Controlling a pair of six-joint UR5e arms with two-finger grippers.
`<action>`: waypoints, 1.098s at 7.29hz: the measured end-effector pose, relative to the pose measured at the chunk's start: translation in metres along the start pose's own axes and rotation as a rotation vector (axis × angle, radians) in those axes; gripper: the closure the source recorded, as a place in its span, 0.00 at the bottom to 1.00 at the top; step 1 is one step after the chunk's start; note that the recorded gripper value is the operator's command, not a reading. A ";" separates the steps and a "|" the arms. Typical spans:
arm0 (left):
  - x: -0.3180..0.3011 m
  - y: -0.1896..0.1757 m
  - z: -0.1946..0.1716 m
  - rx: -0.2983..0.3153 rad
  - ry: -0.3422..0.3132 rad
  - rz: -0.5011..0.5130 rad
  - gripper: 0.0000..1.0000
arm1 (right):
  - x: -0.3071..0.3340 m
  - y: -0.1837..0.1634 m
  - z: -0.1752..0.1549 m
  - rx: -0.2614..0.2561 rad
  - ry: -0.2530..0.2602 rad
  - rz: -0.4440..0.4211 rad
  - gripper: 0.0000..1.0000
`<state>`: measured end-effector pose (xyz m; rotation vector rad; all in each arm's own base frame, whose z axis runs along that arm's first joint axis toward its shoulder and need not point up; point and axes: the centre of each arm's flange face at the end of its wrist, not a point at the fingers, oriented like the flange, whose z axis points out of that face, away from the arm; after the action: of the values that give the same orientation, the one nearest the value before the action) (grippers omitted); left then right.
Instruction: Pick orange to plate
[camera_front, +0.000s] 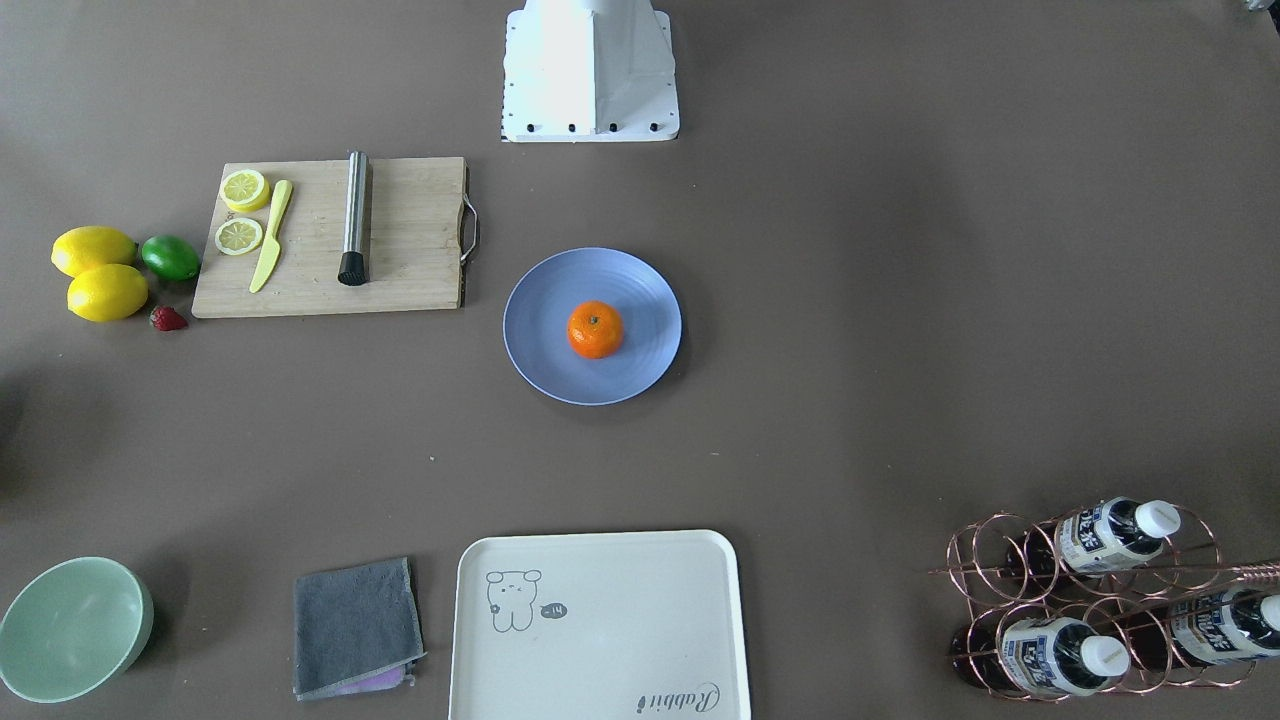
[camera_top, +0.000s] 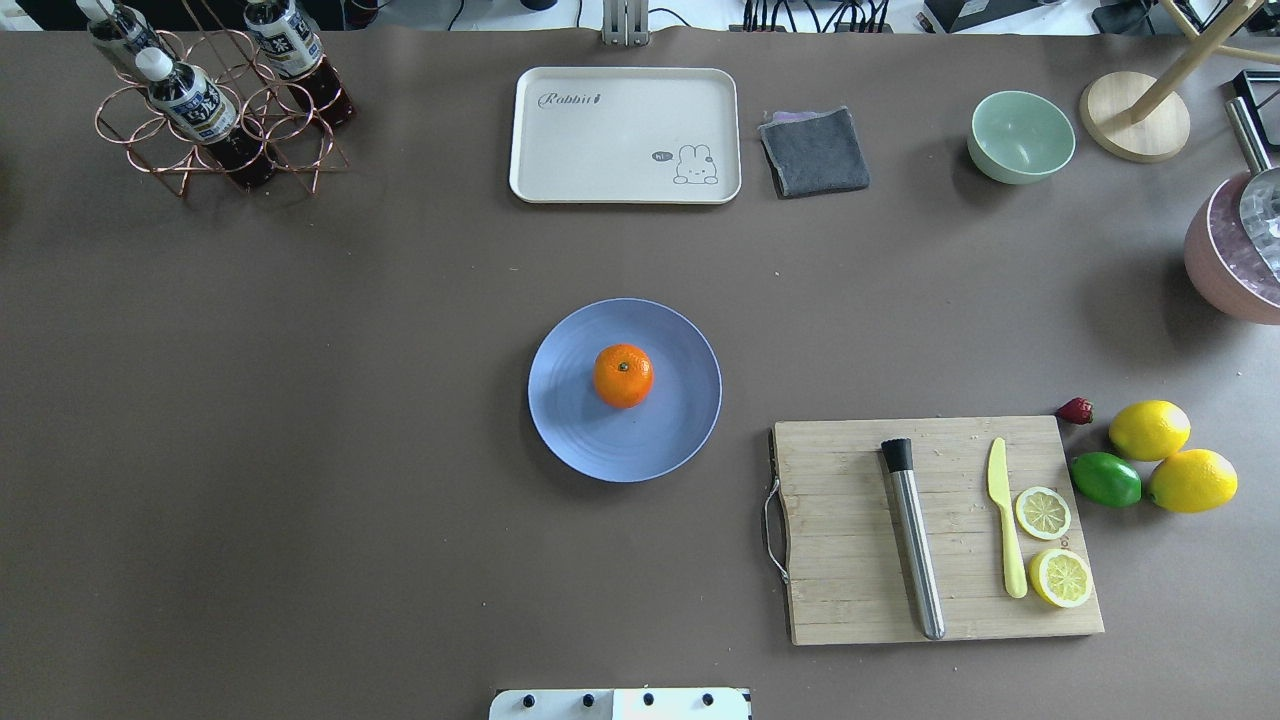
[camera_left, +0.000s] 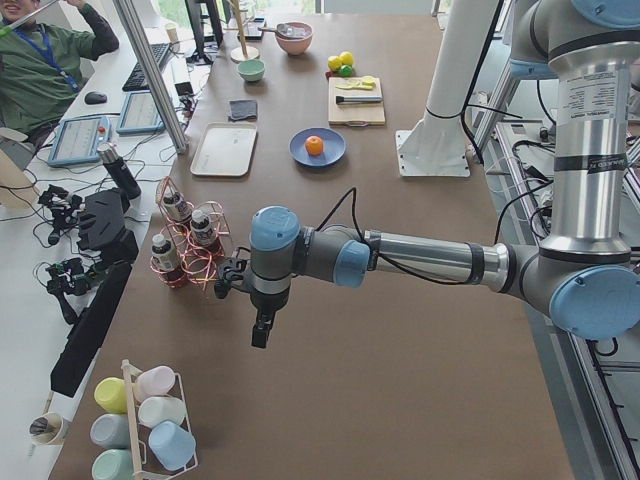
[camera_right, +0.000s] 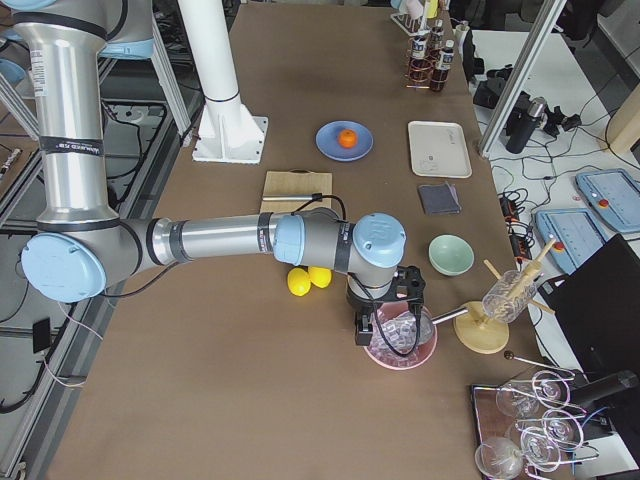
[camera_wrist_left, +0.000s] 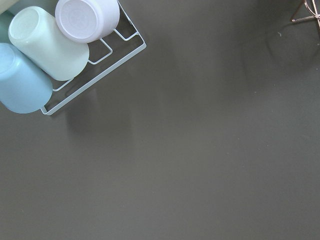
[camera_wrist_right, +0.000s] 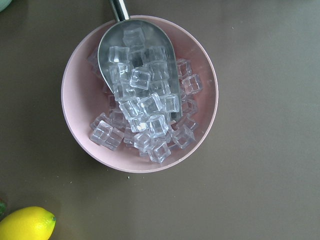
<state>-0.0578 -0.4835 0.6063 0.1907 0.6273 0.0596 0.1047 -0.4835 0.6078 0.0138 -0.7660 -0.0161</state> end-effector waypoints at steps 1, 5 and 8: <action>-0.001 0.002 0.001 -0.004 0.000 -0.004 0.02 | -0.002 -0.002 -0.002 0.006 0.001 -0.005 0.00; -0.010 0.005 0.003 -0.008 -0.004 -0.022 0.02 | -0.006 -0.005 -0.007 0.030 0.002 -0.026 0.00; -0.016 0.006 0.000 -0.002 -0.007 -0.038 0.02 | -0.007 -0.005 -0.007 0.032 0.000 -0.029 0.00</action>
<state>-0.0705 -0.4789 0.6166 0.1765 0.6233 0.0233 0.1048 -0.4883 0.5981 0.0547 -0.7662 -0.0311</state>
